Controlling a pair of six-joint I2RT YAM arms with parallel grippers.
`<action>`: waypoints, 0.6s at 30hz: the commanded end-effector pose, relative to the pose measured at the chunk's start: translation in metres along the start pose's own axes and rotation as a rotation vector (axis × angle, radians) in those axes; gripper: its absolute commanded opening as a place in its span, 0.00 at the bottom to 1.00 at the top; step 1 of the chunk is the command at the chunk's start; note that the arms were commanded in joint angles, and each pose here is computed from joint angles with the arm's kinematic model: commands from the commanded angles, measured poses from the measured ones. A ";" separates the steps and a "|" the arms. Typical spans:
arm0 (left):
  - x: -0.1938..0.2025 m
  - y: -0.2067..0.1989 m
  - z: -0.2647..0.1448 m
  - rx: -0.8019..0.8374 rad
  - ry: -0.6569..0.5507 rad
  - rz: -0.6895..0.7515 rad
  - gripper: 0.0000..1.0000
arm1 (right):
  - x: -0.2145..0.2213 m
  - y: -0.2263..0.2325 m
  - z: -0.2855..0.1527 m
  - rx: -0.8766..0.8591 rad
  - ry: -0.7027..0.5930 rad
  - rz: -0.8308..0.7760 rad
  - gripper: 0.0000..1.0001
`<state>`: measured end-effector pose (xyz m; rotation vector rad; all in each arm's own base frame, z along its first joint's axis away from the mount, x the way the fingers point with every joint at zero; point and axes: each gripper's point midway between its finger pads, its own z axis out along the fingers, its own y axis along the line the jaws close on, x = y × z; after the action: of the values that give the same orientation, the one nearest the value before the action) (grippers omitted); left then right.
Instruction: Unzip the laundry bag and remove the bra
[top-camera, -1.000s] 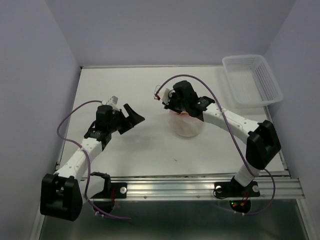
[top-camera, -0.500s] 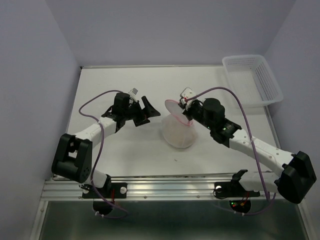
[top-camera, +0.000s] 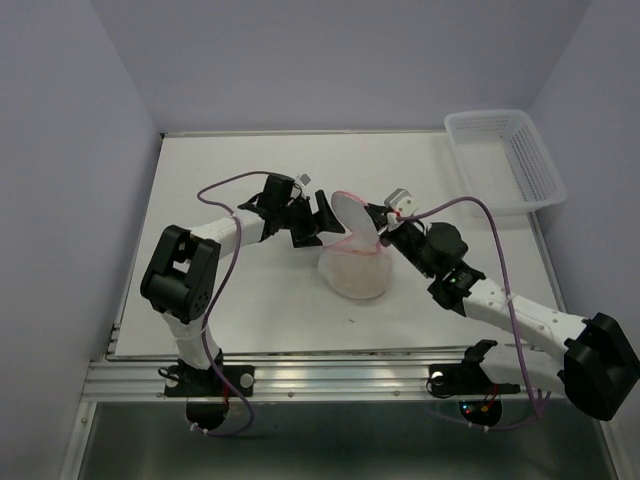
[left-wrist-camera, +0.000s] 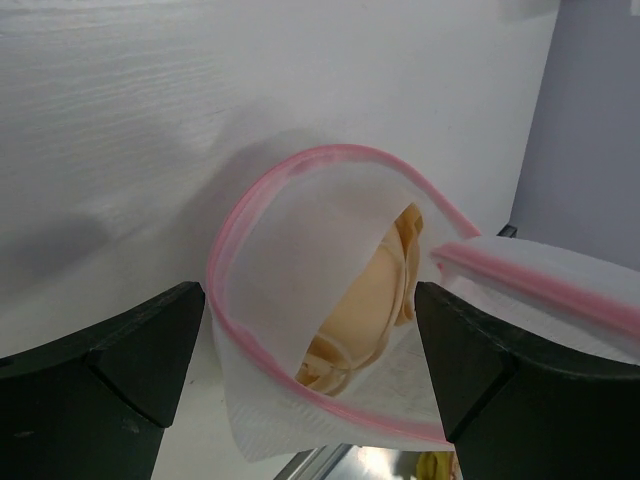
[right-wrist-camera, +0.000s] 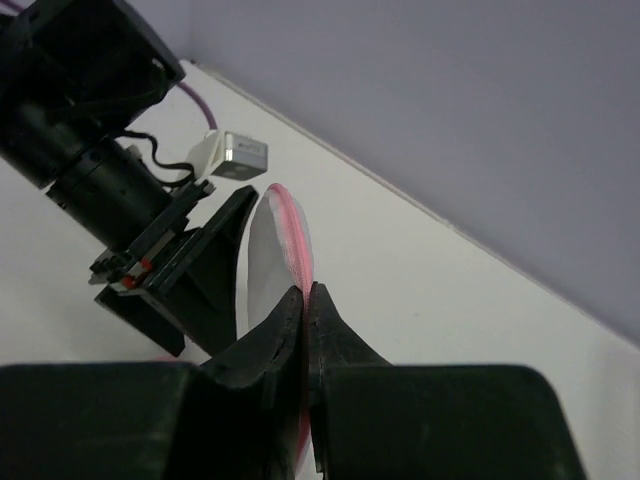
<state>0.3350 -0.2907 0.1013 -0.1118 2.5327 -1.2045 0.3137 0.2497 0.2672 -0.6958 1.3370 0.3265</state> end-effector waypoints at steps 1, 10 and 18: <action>0.008 -0.008 -0.006 0.014 0.018 0.020 0.99 | -0.059 -0.042 -0.018 0.236 -0.279 0.119 0.07; 0.055 -0.006 0.006 -0.001 0.163 0.061 0.99 | -0.036 -0.060 -0.032 0.382 -0.276 0.209 0.08; 0.079 0.004 0.005 -0.033 0.223 0.097 0.79 | -0.026 -0.072 -0.043 0.466 -0.268 0.244 0.08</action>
<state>0.2718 -0.3051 0.0688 0.0382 2.7218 -1.1962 0.3222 0.1897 0.2827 -0.2357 1.2646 0.2593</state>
